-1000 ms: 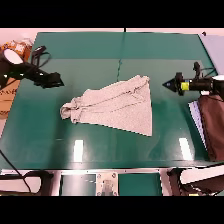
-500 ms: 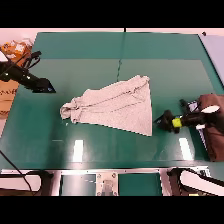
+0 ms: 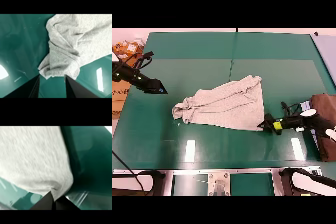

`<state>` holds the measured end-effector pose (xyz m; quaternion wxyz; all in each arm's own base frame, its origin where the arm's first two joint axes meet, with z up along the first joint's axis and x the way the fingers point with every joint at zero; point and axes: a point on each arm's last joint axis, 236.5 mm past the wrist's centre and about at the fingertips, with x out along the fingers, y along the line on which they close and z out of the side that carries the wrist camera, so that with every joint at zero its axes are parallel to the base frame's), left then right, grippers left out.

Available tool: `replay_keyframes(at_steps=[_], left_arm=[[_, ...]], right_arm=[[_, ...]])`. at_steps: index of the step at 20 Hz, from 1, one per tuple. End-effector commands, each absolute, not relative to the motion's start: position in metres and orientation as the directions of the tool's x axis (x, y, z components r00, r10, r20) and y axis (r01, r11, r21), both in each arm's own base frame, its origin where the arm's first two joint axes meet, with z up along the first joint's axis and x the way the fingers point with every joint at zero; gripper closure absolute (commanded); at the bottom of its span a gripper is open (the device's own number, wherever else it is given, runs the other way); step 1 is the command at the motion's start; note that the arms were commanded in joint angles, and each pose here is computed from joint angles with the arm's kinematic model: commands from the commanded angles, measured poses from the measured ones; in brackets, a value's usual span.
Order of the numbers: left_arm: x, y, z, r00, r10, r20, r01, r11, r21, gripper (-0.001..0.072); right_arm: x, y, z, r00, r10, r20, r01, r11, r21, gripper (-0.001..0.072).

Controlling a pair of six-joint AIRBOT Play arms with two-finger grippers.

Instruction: Fold the shirts.

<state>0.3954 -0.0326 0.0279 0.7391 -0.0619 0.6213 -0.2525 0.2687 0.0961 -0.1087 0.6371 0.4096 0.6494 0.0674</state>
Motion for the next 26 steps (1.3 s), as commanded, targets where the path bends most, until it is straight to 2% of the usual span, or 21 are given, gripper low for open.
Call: replay_keyframes(at_steps=[1, 4, 5, 6, 11, 13, 15, 17, 21, 22, 23, 25, 26], left_arm=[[0.378, -0.040, 0.029, 0.024, -0.468, -0.883, 0.308, 0.844, -0.439, 0.0333], [0.359, -0.063, 0.021, -0.057, -0.479, -0.876, 0.404, 0.791, -0.459, 0.0319], [0.349, -0.078, 0.014, -0.100, -0.480, -0.872, 0.453, 0.758, -0.469, 0.0233], [0.340, -0.092, 0.007, -0.140, -0.477, -0.868, 0.493, 0.726, -0.478, 0.0206], [0.305, -0.164, -0.009, -0.255, -0.427, -0.867, 0.671, 0.567, -0.477, 0.0205], [0.297, -0.183, -0.015, -0.261, -0.379, -0.888, 0.727, 0.528, -0.439, 0.0205], [0.299, -0.185, -0.027, -0.234, -0.297, -0.926, 0.774, 0.519, -0.362, 0.0205], [0.299, -0.174, -0.041, -0.212, -0.212, -0.954, 0.781, 0.550, -0.295, 0.0206], [0.282, -0.161, -0.063, -0.255, -0.163, -0.953, 0.753, 0.584, -0.302, 0.0207], [0.286, -0.160, -0.068, -0.235, -0.162, -0.958, 0.753, 0.593, -0.285, 0.0241], [0.294, -0.161, -0.072, -0.198, -0.166, -0.966, 0.747, 0.613, -0.258, 0.0355], [0.310, -0.163, -0.073, -0.131, -0.174, -0.976, 0.737, 0.642, -0.213, 0.0677], [0.313, -0.161, -0.072, -0.119, -0.163, -0.979, 0.733, 0.651, -0.197, 0.0683]], right_arm=[[0.302, 0.050, -0.093, 0.236, 0.547, -0.803, 0.435, 0.680, 0.591, 0.0702], [0.318, 0.008, -0.083, 0.315, 0.491, -0.812, 0.481, 0.655, 0.583, 0.0702], [0.317, 0.005, -0.084, 0.320, 0.488, -0.812, 0.478, 0.657, 0.583, 0.0702], [0.317, 0.005, -0.084, 0.319, 0.489, -0.812, 0.470, 0.663, 0.583, 0.0702], [0.319, 0.004, -0.085, 0.327, 0.479, -0.815, 0.467, 0.668, 0.580, 0.0702], [0.321, 0.002, -0.085, 0.332, 0.473, -0.816, 0.468, 0.668, 0.578, 0.0702], [0.321, 0.002, -0.085, 0.334, 0.471, -0.816, 0.468, 0.669, 0.578, 0.0702], [0.321, 0.002, -0.086, 0.333, 0.472, -0.816, 0.468, 0.669, 0.577, 0.0702], [0.321, 0.001, -0.086, 0.335, 0.469, -0.817, 0.464, 0.673, 0.577, 0.0702], [0.322, 0.001, -0.086, 0.339, 0.466, -0.818, 0.464, 0.673, 0.576, 0.0702], [0.323, 0.000, -0.086, 0.343, 0.461, -0.818, 0.465, 0.673, 0.575, 0.0702], [0.325, 0.001, -0.085, 0.352, 0.467, -0.811, 0.469, 0.662, 0.585, 0.0702], [0.325, 0.001, -0.084, 0.354, 0.470, -0.809, 0.470, 0.659, 0.588, 0.0702]])
